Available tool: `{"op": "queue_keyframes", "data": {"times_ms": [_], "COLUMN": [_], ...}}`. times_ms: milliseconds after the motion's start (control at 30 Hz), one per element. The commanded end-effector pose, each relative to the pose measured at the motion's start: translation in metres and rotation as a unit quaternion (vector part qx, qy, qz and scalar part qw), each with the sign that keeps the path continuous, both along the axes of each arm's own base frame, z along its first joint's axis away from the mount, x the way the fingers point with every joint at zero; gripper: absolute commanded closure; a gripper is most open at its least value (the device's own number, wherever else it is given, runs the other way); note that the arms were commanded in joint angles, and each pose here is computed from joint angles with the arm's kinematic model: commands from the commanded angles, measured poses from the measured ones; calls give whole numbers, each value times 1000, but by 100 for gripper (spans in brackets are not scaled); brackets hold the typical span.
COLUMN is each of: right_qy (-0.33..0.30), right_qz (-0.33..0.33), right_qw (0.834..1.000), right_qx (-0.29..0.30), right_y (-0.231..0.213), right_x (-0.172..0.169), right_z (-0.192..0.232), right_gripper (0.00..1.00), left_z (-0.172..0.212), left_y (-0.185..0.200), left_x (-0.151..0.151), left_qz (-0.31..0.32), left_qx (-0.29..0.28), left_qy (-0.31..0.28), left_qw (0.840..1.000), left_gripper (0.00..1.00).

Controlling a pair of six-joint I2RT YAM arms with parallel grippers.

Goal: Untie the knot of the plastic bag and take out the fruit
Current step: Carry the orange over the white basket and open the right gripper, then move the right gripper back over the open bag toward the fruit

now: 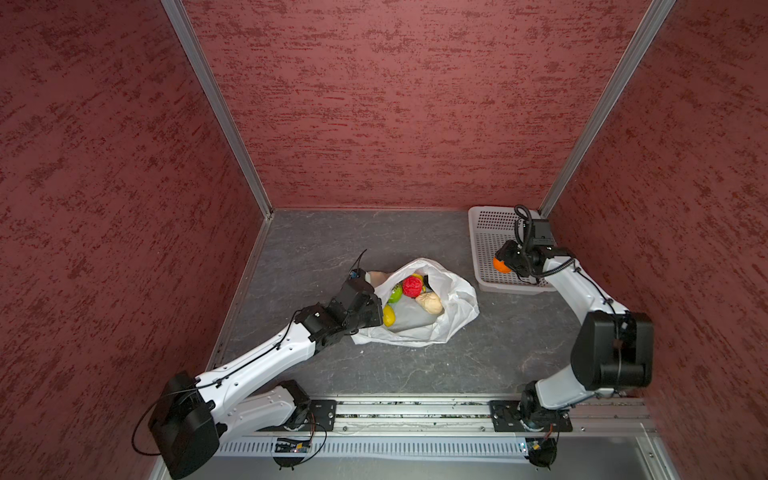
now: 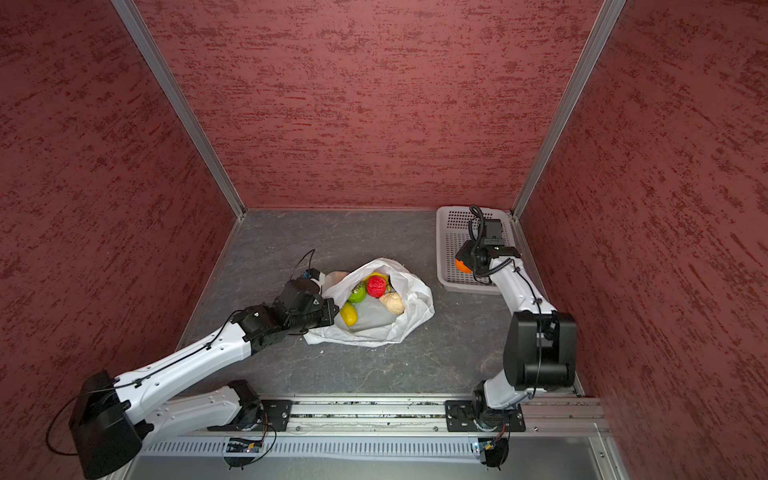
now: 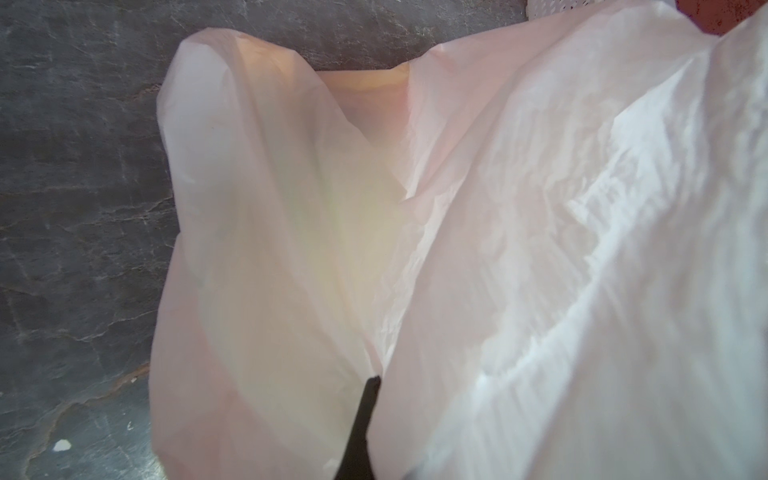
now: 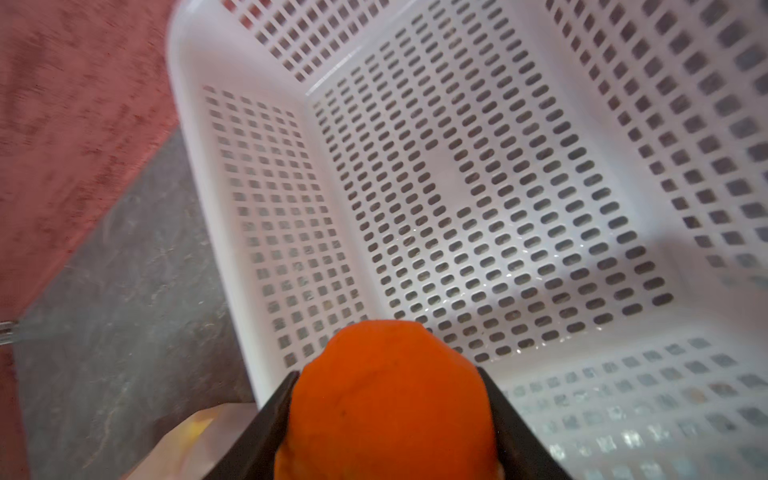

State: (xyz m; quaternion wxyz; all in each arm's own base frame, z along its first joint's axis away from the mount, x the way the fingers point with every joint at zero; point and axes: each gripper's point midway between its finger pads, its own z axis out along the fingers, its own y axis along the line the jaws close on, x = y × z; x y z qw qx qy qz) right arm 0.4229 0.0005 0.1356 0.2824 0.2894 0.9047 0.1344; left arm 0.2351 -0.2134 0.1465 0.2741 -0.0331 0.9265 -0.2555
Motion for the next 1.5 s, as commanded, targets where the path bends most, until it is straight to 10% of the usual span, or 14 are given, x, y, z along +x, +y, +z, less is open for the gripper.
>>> {"op": "queue_keyframes", "data": {"times_ms": [0, 633, 833, 1467], "right_qy": [-21, 89, 67, -75], "right_qz": [18, 48, 48, 180], "right_qw": [999, 994, 994, 979], "right_qx": [-27, -47, -66, 50], "right_y": [-8, -13, -18, 96], "right_x": [27, 27, 26, -70], "right_z": [4, -66, -39, 86], "right_gripper": [59, 30, 2, 1], "left_z": [12, 13, 15, 18], "left_y": [-4, -1, 0, 1], "left_x": [5, 5, 4, 6], "left_qz": [-1, 11, 12, 10], "left_qx": [-8, -9, -7, -6], "left_qy": [-15, -17, -20, -28], "left_qw": [1000, 1000, 1000, 1000], "left_gripper": [100, 100, 100, 100]}}
